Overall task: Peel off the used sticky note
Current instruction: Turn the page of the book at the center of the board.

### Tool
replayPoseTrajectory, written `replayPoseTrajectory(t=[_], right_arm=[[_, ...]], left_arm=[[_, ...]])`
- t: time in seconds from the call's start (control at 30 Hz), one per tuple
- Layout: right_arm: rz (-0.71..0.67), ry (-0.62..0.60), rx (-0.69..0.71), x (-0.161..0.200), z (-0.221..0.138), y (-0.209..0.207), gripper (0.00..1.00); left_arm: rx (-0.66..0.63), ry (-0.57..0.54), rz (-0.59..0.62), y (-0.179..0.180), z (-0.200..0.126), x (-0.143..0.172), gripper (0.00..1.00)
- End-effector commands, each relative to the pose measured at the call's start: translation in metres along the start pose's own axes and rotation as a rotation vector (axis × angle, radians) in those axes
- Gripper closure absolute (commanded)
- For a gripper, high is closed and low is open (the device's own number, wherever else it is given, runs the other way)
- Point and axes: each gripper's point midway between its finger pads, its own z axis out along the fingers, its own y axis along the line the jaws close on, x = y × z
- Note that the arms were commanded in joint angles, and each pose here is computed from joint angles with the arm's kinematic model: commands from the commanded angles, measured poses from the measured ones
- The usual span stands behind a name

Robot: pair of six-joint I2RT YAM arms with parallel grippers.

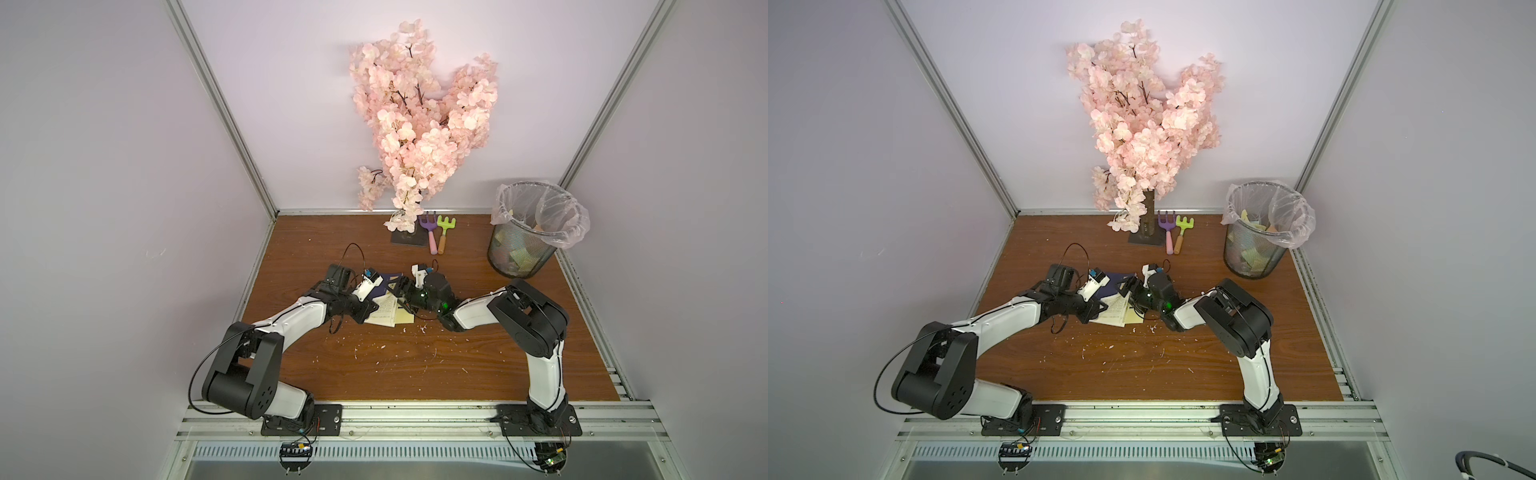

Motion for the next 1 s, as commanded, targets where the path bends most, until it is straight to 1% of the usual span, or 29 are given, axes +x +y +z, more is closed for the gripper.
replayPoseTrajectory(t=[0.0, 0.2, 0.37, 0.47, 0.53, 0.57, 0.6, 0.63, 0.73, 0.77, 0.8, 0.87, 0.9, 0.97], right_arm=[[-0.046, 0.024, -0.02, 0.002, 0.007, 0.012, 0.26], [-0.065, 0.022, 0.02, 0.001, 0.007, 0.006, 0.29], [-0.061, 0.039, 0.032, 0.004, 0.014, -0.001, 0.3], [-0.055, 0.037, 0.029, 0.003, 0.017, -0.003, 0.34], [-0.058, 0.033, 0.019, 0.001, 0.018, -0.001, 0.33], [-0.056, 0.032, 0.018, 0.001, 0.019, -0.002, 0.33], [-0.054, 0.033, 0.018, 0.001, 0.019, -0.001, 0.34], [-0.053, 0.031, 0.016, 0.0, 0.019, -0.001, 0.34], [-0.04, 0.031, 0.025, 0.0, 0.02, -0.007, 0.39], [-0.036, 0.031, 0.031, 0.0, 0.019, -0.01, 0.41], [-0.033, 0.031, 0.03, 0.0, 0.019, -0.011, 0.43], [-0.027, 0.032, 0.032, 0.001, 0.019, -0.013, 0.49], [-0.028, 0.031, 0.031, 0.001, 0.019, -0.013, 0.52], [-0.029, 0.029, 0.027, 0.0, 0.018, -0.011, 0.59]], left_arm=[[0.023, 0.024, 0.019, -0.005, 0.002, 0.001, 0.99], [0.001, 0.023, 0.059, -0.002, -0.004, -0.008, 0.99], [0.017, 0.036, 0.086, -0.005, -0.006, -0.011, 0.99], [0.036, 0.057, 0.105, -0.01, -0.005, -0.007, 0.99], [0.038, 0.073, 0.12, -0.013, -0.004, -0.004, 0.97], [0.044, 0.08, 0.129, -0.015, -0.004, -0.002, 0.94], [0.047, 0.088, 0.138, -0.017, -0.003, -0.001, 0.89], [0.051, 0.095, 0.146, -0.019, -0.003, 0.0, 0.82], [0.074, 0.098, 0.165, -0.027, -0.007, -0.001, 0.51], [0.085, 0.092, 0.169, -0.03, -0.01, -0.004, 0.38], [0.092, 0.083, 0.176, -0.033, -0.013, -0.008, 0.22], [0.103, 0.066, 0.188, -0.038, -0.021, -0.017, 0.05], [0.112, 0.062, 0.194, -0.041, -0.025, -0.02, 0.01], [0.108, 0.048, 0.211, -0.044, -0.033, -0.029, 0.02]])
